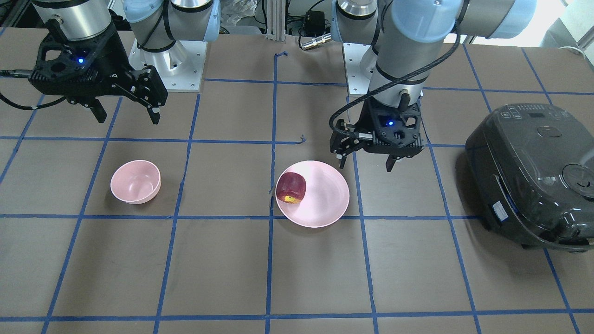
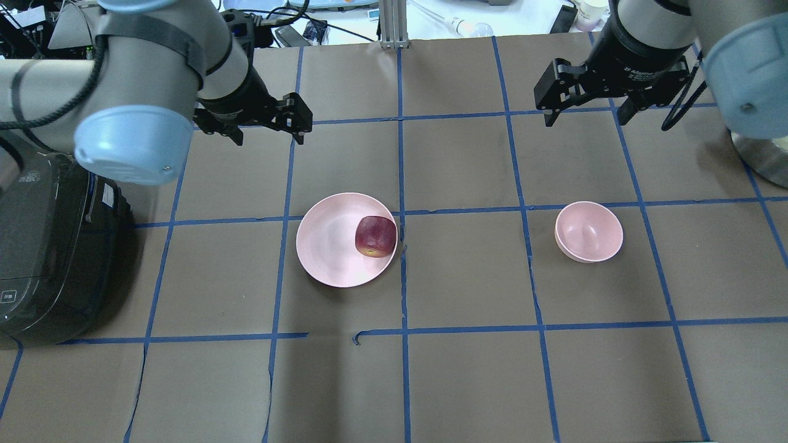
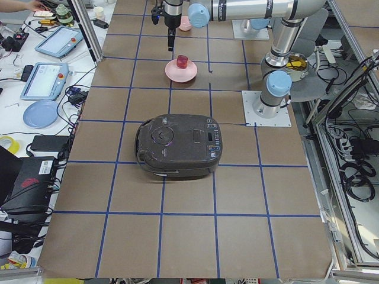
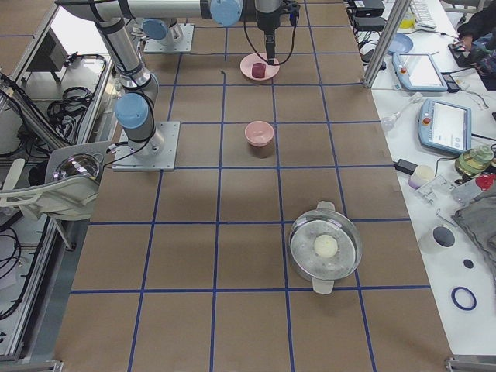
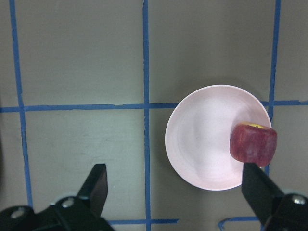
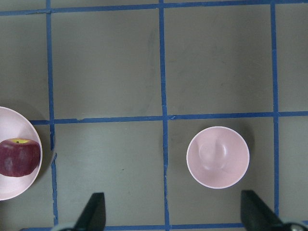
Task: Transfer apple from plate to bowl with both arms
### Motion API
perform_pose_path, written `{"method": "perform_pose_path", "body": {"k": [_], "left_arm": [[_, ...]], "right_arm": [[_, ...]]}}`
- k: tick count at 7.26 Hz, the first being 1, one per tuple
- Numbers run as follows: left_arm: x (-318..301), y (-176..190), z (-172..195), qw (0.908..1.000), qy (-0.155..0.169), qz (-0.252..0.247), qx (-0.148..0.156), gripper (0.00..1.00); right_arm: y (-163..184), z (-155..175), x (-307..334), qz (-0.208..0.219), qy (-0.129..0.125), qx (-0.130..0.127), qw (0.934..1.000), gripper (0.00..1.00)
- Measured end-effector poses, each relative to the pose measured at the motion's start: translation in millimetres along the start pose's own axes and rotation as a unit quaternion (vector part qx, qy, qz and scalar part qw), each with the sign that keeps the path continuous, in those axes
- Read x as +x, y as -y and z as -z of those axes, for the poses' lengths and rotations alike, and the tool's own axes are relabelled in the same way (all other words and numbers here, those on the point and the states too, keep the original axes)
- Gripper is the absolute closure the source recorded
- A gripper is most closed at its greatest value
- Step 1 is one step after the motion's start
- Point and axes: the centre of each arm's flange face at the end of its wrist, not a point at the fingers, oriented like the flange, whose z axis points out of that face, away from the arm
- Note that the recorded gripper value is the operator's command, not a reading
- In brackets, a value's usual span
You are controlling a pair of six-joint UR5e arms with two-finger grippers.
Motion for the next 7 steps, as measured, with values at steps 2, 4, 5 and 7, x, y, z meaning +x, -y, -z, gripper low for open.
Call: {"method": "perform_pose_path", "body": {"k": [2,4,5,7], "left_arm": [[43,-5,-35,0.9999,-0.006,0.014,-0.004,0.0],[74,-14,-70,0.9994,-0.004,0.016,-0.032,0.0],[84,-17,-85,0.9989,-0.002,0.018,-0.044,0.0],[90,-20,-96,0.9984,0.001,0.015,-0.054,0.0]], "right_arm": [[0,0,0,0.0,0.0,0.0,1.0,0.0],[0,0,0,0.0,0.0,0.0,1.0,0.0],[0,0,0,0.0,0.0,0.0,1.0,0.0],[0,0,0,0.0,0.0,0.001,1.0,0.0]]}}
